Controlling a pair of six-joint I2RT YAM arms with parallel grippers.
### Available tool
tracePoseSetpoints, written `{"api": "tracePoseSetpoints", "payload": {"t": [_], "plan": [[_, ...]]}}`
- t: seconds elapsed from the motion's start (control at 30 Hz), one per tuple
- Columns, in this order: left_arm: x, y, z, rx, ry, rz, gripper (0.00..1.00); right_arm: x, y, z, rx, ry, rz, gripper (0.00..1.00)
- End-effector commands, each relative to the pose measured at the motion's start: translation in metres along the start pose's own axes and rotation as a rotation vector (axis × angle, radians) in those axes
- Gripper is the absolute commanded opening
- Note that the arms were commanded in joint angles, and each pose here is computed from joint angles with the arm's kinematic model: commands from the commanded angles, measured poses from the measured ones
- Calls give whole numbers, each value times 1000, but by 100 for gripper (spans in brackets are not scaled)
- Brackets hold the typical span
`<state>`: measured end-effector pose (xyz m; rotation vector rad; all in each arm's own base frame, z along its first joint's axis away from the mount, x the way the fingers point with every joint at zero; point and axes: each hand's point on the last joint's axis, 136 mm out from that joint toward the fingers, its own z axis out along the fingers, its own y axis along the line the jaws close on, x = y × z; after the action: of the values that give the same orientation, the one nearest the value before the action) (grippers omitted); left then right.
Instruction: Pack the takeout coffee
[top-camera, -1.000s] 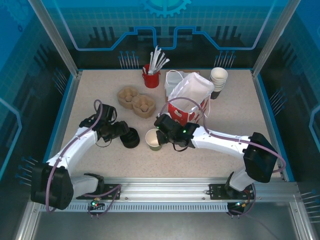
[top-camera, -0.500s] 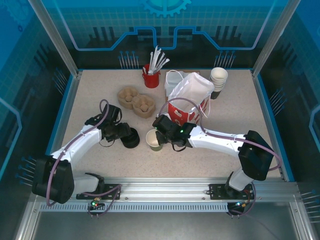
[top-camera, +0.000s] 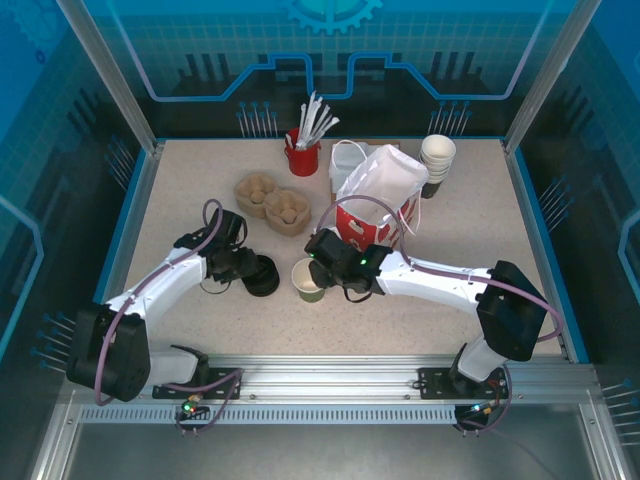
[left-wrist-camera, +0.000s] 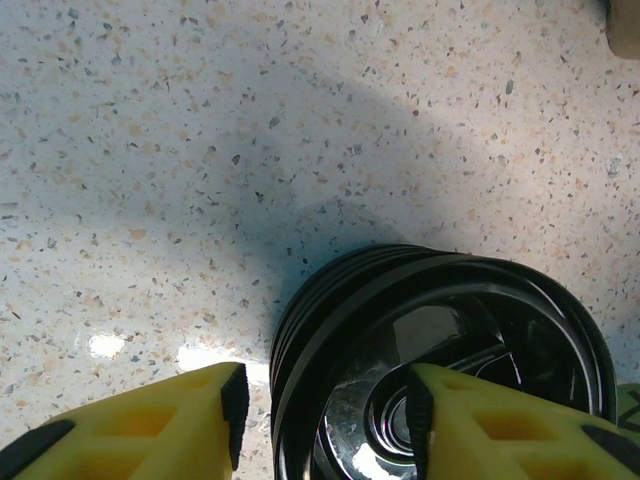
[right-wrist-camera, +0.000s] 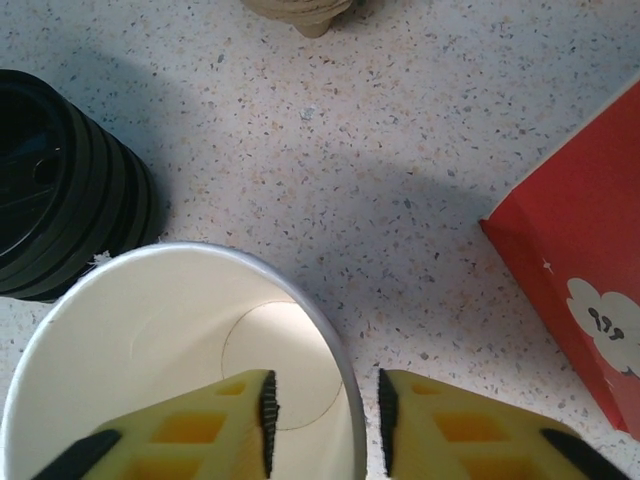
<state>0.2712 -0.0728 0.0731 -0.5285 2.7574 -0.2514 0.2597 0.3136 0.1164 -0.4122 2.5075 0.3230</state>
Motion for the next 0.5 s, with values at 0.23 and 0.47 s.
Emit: {"api": "tracePoseSetpoints", "payload": {"t": [0.23, 0.47], "plan": [[-4, -4, -8, -12, -20, 37, 37, -32, 9, -45, -78, -64, 28, 42], [-1, -1, -8, -30, -21, 52, 31, -36, 11, -66, -118, -81, 44, 43]]}}
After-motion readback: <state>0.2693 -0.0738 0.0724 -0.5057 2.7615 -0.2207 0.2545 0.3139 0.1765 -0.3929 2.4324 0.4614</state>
